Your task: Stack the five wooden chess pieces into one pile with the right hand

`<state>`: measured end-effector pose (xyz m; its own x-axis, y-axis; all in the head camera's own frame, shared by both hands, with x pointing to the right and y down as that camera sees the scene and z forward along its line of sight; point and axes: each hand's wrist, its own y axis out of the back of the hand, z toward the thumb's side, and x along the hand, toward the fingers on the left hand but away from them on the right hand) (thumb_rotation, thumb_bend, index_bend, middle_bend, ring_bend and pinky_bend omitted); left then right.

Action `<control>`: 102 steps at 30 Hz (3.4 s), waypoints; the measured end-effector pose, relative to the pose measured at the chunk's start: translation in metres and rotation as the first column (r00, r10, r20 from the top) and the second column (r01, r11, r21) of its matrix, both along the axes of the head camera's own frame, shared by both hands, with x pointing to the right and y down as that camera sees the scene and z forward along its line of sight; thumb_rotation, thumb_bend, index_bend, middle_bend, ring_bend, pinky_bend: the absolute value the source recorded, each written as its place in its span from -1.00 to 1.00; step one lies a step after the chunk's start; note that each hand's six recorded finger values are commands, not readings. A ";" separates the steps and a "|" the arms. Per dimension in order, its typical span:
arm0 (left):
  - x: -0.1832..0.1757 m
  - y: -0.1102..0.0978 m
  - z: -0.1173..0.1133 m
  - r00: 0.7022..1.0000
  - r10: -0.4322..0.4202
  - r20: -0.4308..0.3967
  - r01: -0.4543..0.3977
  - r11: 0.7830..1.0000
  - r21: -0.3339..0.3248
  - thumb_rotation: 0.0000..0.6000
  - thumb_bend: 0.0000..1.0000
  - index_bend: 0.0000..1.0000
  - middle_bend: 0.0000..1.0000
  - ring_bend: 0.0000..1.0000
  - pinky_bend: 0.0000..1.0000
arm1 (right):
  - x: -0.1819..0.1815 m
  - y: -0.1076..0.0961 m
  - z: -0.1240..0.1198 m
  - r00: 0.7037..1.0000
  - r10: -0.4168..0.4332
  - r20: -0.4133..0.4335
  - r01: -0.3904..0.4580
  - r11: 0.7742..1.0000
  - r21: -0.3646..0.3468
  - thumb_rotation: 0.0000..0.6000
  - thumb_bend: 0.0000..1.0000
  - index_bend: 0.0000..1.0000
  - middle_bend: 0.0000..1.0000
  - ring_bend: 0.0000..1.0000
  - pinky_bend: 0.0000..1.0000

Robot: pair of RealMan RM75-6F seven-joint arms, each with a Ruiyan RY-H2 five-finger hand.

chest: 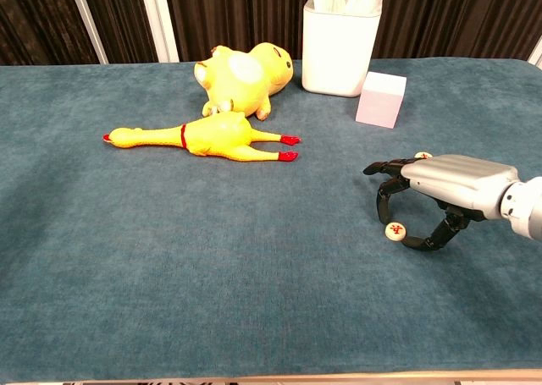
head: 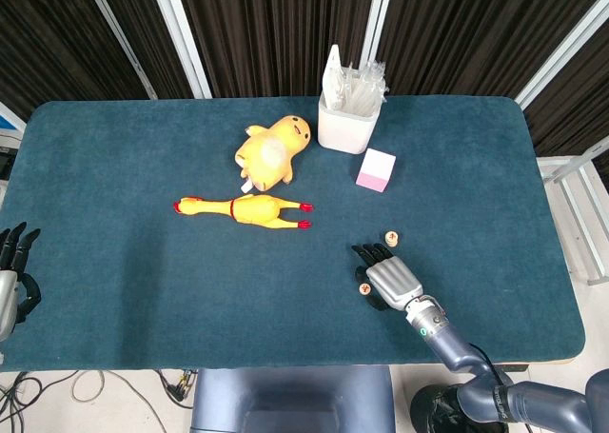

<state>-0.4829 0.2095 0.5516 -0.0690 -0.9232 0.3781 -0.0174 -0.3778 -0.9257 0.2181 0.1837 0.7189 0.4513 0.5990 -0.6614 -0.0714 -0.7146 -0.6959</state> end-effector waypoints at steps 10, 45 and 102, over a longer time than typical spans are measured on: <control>0.000 0.000 0.000 1.000 0.000 0.003 0.000 1.000 0.003 1.00 0.65 -0.77 -1.00 -1.00 -0.98 | -0.001 -0.001 0.001 1.000 -0.001 -0.004 0.001 1.000 -0.004 1.00 -0.19 -0.08 -0.92 -0.96 -0.84; 0.000 0.000 -0.001 1.000 0.000 0.001 0.000 1.000 0.002 1.00 0.65 -0.77 -1.00 -1.00 -0.98 | -0.001 -0.004 0.004 1.000 0.007 -0.012 -0.007 1.000 -0.015 1.00 -0.19 0.04 -0.92 -0.96 -0.84; 0.000 0.000 -0.001 1.000 0.000 0.001 0.000 1.000 0.006 1.00 0.65 -0.76 -1.00 -1.00 -0.96 | 0.045 -0.117 -0.012 0.971 0.197 -0.134 -0.197 0.980 0.012 1.00 -0.19 0.04 -0.92 -0.96 -0.84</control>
<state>-0.4832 0.2095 0.5503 -0.0694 -0.9255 0.3723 -0.0161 -0.3721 -0.9281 0.2630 0.0666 0.7068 0.2318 0.6665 -0.7085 -0.0215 -0.7247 -0.6887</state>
